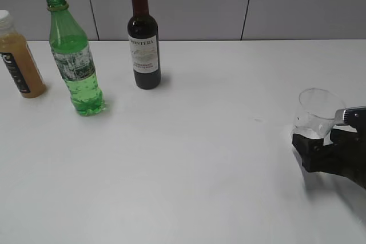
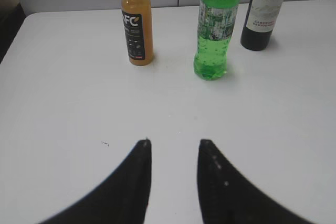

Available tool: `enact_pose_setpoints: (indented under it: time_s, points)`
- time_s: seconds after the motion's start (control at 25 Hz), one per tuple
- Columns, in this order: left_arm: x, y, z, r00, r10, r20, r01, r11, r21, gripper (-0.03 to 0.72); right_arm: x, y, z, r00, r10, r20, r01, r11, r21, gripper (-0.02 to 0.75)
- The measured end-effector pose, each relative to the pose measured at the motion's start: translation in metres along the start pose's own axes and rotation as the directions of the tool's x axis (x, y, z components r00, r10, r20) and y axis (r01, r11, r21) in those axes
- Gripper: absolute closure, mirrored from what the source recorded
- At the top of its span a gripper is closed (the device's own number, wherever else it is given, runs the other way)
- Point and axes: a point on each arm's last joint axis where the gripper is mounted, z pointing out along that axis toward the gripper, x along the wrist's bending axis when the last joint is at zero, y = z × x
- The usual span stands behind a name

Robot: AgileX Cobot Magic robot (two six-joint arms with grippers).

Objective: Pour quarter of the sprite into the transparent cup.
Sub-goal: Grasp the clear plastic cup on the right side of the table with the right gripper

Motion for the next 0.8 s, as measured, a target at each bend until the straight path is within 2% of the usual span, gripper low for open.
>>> enact_pose_setpoints:
  time_s: [0.44, 0.8]
  points:
    - [0.000, 0.000, 0.000, 1.000, 0.000, 0.000, 0.000, 1.000, 0.000, 0.451, -0.003, -0.004, 0.027, 1.000, 0.007, 0.000, -0.007, 1.000, 0.000, 0.048]
    - [0.000, 0.000, 0.000, 1.000, 0.000, 0.000, 0.000, 1.000, 0.000, 0.451, -0.004, 0.004, 0.045, 0.999, 0.041, -0.002, -0.042, 0.998, -0.043, 0.048]
